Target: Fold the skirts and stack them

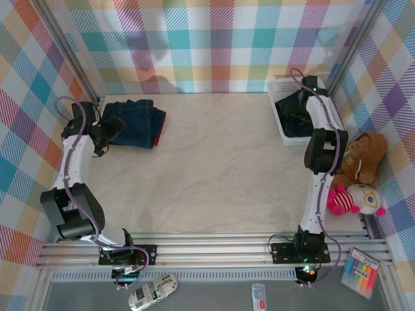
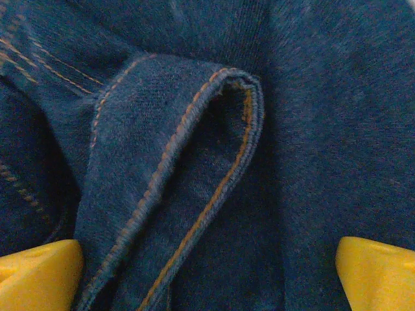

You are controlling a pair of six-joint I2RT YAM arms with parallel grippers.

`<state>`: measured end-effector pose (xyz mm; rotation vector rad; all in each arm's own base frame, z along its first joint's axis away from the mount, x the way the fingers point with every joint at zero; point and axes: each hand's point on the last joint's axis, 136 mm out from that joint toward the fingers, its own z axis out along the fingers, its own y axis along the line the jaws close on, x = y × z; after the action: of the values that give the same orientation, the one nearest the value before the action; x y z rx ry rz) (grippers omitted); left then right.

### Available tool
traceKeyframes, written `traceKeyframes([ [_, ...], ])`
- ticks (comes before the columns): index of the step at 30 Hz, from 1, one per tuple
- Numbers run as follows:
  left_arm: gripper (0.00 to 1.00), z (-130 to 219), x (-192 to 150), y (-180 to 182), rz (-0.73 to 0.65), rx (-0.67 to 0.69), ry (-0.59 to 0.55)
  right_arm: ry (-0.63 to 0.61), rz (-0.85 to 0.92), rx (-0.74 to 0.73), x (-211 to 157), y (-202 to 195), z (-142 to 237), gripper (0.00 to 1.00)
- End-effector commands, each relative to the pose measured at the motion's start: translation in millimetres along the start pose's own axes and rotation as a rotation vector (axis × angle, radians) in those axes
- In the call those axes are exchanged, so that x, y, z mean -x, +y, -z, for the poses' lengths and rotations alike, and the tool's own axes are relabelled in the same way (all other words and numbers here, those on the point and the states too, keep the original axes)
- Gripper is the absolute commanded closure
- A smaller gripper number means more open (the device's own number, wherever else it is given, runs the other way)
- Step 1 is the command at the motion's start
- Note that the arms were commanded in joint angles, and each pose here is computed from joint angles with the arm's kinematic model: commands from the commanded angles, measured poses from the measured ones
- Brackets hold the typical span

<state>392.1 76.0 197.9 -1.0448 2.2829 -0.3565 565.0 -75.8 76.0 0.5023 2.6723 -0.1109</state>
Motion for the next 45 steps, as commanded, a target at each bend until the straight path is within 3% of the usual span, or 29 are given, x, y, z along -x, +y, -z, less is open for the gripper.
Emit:
traceKeyframes([
  [1, 0.0, 9.8, -6.0, 8.5, -0.024, 0.032, -0.007, 0.079, 0.012, -0.046, -14.4, -8.4, -11.0, 0.01],
  [6, 0.0, 9.2, -10.4, 10.7, -0.009, 0.023, -0.011, 0.13, 0.001, -0.047, -27.9, -8.7, -32.4, 0.05],
  [7, 0.0, 9.0, -10.5, 10.9, -0.005, 0.022, -0.012, 0.134, -0.003, -0.055, -29.3, -9.4, -34.2, 0.1],
  [9, 0.0, 9.1, -10.9, 10.4, -0.003, 0.019, -0.011, 0.131, -0.012, -0.064, -28.9, -11.8, -34.5, 0.33],
  [13, 0.0, 11.4, -9.9, 8.7, -0.013, 0.014, -0.012, 0.082, -0.002, 0.0, -14.7, -2.4, -14.5, 0.58],
  [17, 0.0, 10.2, -11.7, 8.4, -0.018, 0.009, -0.003, -0.041, 0.006, 0.055, 10.8, 3.7, 27.2, 0.91],
  [19, 0.0, 11.3, -13.8, 2.9, -0.021, -0.026, -0.003, -0.114, 0.005, 0.097, 22.2, 7.9, 51.4, 1.0],
  [30, 0.0, 9.2, -23.2, -0.4, -0.023, -0.063, 0.033, -0.529, 0.004, 0.347, 55.6, 26.9, 204.0, 1.0],
  [33, 0.0, 4.3, -27.0, -1.6, -0.018, -0.072, 0.057, -0.582, 0.012, 0.426, 53.9, 33.6, 240.5, 1.0],
  [38, 0.0, 0.1, -29.0, -8.5, -0.012, -0.103, 0.08, -0.653, 0.102, 0.684, 39.5, 68.7, 310.6, 1.0],
  [45, 0.0, -5.2, -32.6, -23.2, -0.027, -0.137, 0.112, -0.661, 0.226, 0.896, 7.5, 126.3, 384.1, 1.0],
])
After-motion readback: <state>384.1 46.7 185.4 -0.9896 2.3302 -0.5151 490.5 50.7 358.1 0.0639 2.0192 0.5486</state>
